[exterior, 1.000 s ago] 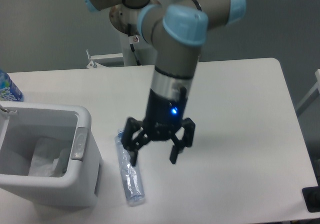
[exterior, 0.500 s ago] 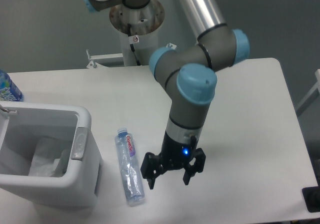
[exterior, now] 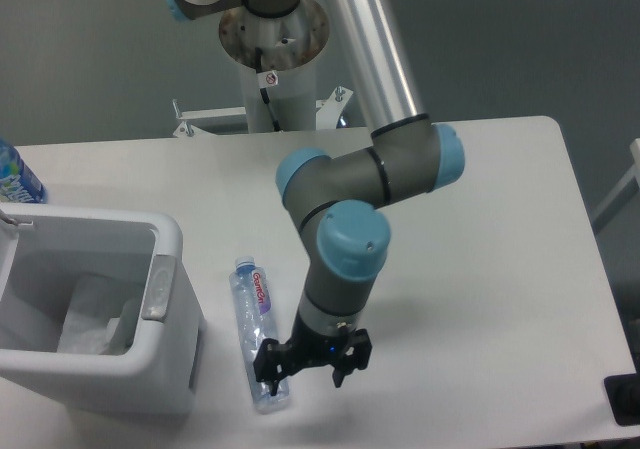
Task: Place the trash in the trash can
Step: 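Lower the gripper around the bottle and close on its body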
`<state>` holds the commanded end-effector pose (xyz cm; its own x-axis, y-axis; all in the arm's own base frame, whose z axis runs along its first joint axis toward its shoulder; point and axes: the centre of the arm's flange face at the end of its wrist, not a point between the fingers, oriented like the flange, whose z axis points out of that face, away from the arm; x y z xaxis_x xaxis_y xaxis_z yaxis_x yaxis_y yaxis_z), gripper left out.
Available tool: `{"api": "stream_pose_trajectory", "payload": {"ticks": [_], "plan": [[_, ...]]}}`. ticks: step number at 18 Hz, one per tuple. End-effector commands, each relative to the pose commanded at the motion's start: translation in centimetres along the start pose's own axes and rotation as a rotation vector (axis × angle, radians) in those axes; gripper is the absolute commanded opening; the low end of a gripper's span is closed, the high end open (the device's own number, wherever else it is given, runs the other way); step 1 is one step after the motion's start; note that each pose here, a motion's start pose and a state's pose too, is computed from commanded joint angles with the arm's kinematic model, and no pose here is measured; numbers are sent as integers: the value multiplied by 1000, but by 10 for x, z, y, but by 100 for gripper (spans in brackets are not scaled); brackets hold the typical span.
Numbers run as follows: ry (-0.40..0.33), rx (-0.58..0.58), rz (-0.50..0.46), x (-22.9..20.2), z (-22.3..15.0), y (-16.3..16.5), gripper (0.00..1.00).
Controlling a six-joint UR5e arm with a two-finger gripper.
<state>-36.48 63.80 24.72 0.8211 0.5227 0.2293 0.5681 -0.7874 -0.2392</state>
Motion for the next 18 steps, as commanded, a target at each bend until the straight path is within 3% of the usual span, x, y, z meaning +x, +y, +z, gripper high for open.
{"api": "stream_pose_trajectory", "payload": {"ticks": [18], "plan": [[-60, -93, 52, 30, 59, 20, 100]]}}
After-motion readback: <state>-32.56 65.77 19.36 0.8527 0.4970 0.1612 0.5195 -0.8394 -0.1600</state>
